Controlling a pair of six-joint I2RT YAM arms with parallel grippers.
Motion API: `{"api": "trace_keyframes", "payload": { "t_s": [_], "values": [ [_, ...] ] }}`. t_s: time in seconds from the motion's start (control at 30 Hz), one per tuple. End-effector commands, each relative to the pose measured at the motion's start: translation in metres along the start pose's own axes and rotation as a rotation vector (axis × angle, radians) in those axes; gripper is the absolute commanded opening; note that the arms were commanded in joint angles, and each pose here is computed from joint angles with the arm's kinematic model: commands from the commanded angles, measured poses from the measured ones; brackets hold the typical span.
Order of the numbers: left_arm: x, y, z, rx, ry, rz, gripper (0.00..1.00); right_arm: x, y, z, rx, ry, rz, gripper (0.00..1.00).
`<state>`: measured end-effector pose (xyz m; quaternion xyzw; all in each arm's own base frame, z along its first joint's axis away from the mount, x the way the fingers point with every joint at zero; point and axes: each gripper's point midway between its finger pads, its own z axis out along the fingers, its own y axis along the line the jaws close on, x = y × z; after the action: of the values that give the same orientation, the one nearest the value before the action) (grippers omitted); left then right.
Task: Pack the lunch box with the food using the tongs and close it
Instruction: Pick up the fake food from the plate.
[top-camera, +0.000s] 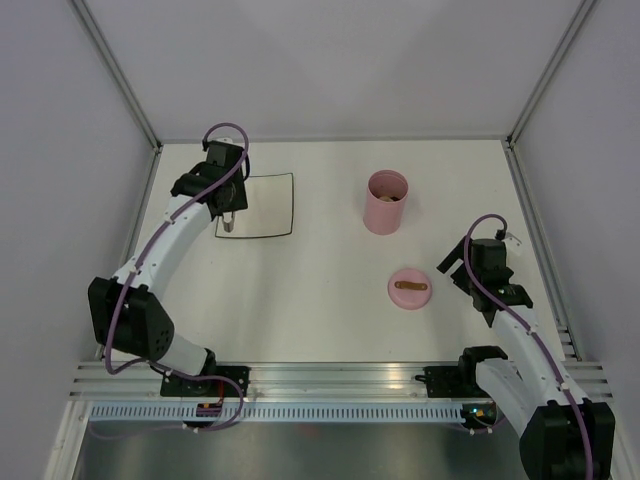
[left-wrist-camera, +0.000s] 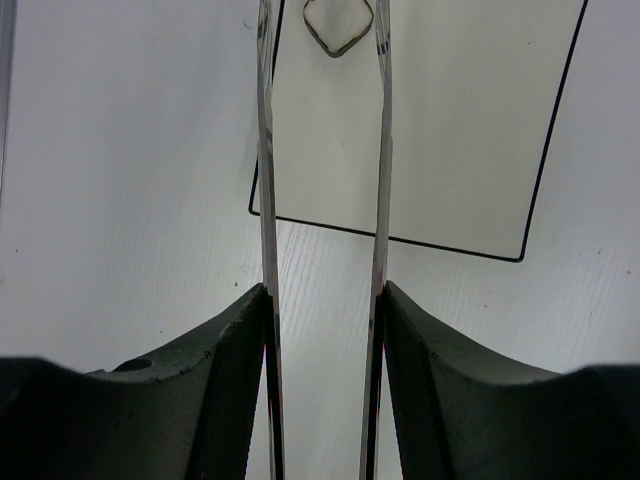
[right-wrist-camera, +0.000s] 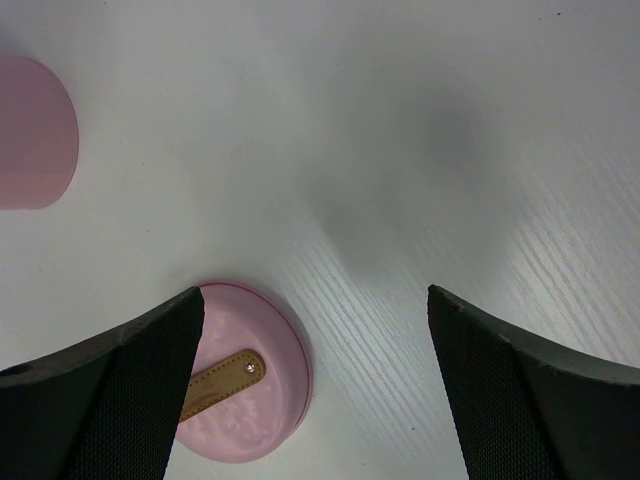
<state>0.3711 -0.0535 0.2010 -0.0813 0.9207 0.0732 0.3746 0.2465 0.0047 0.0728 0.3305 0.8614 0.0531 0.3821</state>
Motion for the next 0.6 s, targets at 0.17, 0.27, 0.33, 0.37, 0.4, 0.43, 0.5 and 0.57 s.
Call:
{"api": "trace_keyframes", "payload": {
  "t_s": [0.17, 0.27, 0.33, 0.37, 0.4, 0.43, 0.5, 0.57],
  "values": [
    [-0.003, -0.011, 0.04, -0.011, 0.008, -0.051, 0.54, -0.018, 0.007, -0.007, -0.02, -0.061, 0.025, 0.98],
    [-0.001, -0.013, 0.049, -0.022, 0.02, -0.063, 0.54, -0.018, 0.007, -0.007, -0.018, -0.058, 0.024, 0.98],
    [0.0, -0.013, 0.053, -0.031, 0.023, -0.077, 0.54, -0.017, 0.007, -0.006, -0.017, -0.055, 0.023, 0.98],
    [0.0, -0.014, 0.057, -0.035, 0.026, -0.081, 0.54, -0.017, 0.007, -0.006, -0.015, -0.053, 0.022, 0.98],
    [0.0, -0.015, 0.058, -0.037, 0.027, -0.085, 0.54, -0.016, 0.006, -0.005, -0.011, -0.052, 0.022, 0.98],
    [0.0, -0.015, 0.06, -0.04, 0.026, -0.096, 0.55, -0.016, 0.005, -0.005, -0.008, -0.054, 0.024, 0.98],
    [0.0, -0.018, 0.066, -0.044, 0.033, -0.099, 0.55, -0.015, 0.005, -0.004, -0.004, -0.052, 0.022, 0.98],
    [-0.002, -0.019, 0.071, -0.053, 0.031, -0.112, 0.55, -0.016, 0.004, -0.003, 0.001, -0.053, 0.023, 0.98]
  ]
}}
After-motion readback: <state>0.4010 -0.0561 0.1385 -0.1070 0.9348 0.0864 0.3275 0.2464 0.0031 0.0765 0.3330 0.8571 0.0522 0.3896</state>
